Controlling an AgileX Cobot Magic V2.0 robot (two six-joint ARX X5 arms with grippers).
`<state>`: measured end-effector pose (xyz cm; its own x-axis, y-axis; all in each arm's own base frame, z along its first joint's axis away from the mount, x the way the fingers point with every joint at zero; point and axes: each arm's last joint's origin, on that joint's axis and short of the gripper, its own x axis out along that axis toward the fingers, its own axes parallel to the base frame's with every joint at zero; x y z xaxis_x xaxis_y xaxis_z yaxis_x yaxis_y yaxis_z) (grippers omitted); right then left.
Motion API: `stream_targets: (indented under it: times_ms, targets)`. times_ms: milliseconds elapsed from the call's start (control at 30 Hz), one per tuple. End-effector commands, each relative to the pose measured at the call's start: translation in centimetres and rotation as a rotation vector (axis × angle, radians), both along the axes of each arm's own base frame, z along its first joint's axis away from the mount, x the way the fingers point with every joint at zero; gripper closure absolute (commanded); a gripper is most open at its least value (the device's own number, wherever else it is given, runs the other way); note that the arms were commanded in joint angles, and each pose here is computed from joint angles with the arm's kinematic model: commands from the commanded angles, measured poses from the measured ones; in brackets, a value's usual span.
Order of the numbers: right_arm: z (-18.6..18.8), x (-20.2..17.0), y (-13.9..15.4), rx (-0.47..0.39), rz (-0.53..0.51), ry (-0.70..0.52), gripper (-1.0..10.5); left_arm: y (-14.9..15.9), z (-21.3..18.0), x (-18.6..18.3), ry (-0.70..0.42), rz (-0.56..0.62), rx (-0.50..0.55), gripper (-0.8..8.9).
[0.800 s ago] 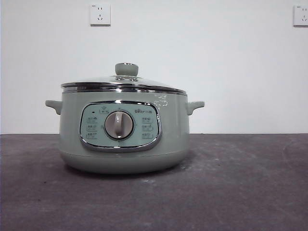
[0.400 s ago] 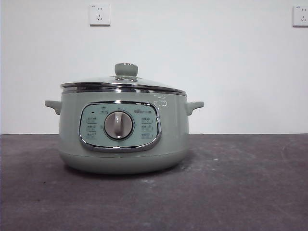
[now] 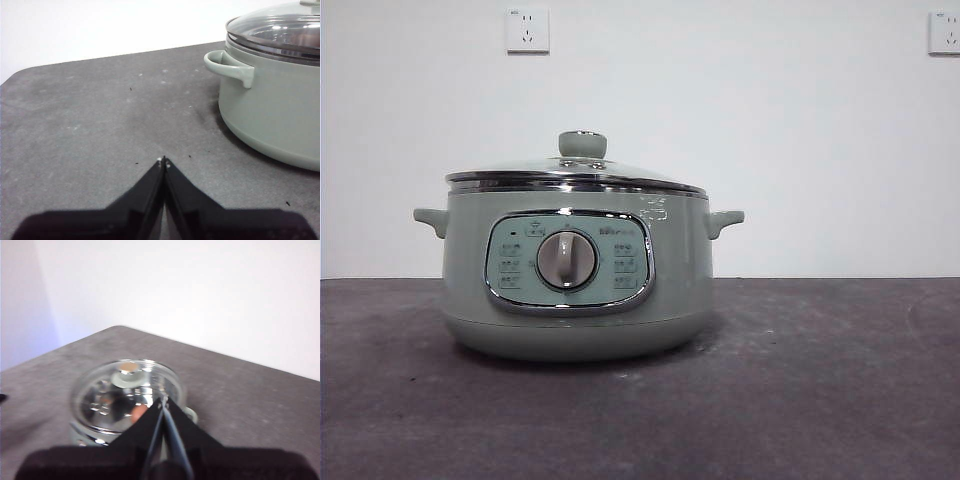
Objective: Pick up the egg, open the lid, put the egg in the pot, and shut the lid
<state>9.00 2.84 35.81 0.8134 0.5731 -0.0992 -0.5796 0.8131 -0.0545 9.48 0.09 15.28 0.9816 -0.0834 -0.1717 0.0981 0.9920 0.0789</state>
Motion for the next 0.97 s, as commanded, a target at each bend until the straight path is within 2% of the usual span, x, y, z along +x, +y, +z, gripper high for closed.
stream_targets:
  times_ms: [33, 200, 400, 567, 767, 967]
  targets:
    - [-3.5, 0.0, -0.3, 0.010, -0.034, -0.023, 9.5, 0.0, -0.4, 0.0, 0.013, 0.005, -0.008, 8.17]
    - [-8.6, -0.3, -0.7, 0.022, -0.085, -0.080, 9.5, 0.0, -0.4, 0.0, 0.013, 0.005, -0.008, 8.16]
    - [-14.2, -0.1, -1.1, 0.092, -0.238, -0.033, 9.5, 0.0, -0.4, 0.0, 0.013, 0.005, -0.008, 8.17]
    - [-17.8, 0.0, -1.1, 0.120, -0.257, -0.009, 9.5, 0.0, -0.4, 0.0, 0.013, 0.005, -0.008, 8.17]
    - [-20.5, 0.5, -1.1, 0.115, -0.263, 0.083, 9.5, 0.0, -0.4, 0.0, 0.013, 0.005, -0.008, 8.16]
    - [-20.9, 0.4, -1.1, 0.113, -0.271, 0.125, 9.5, 0.0, -0.4, 0.0, 0.014, 0.005, -0.008, 8.17]
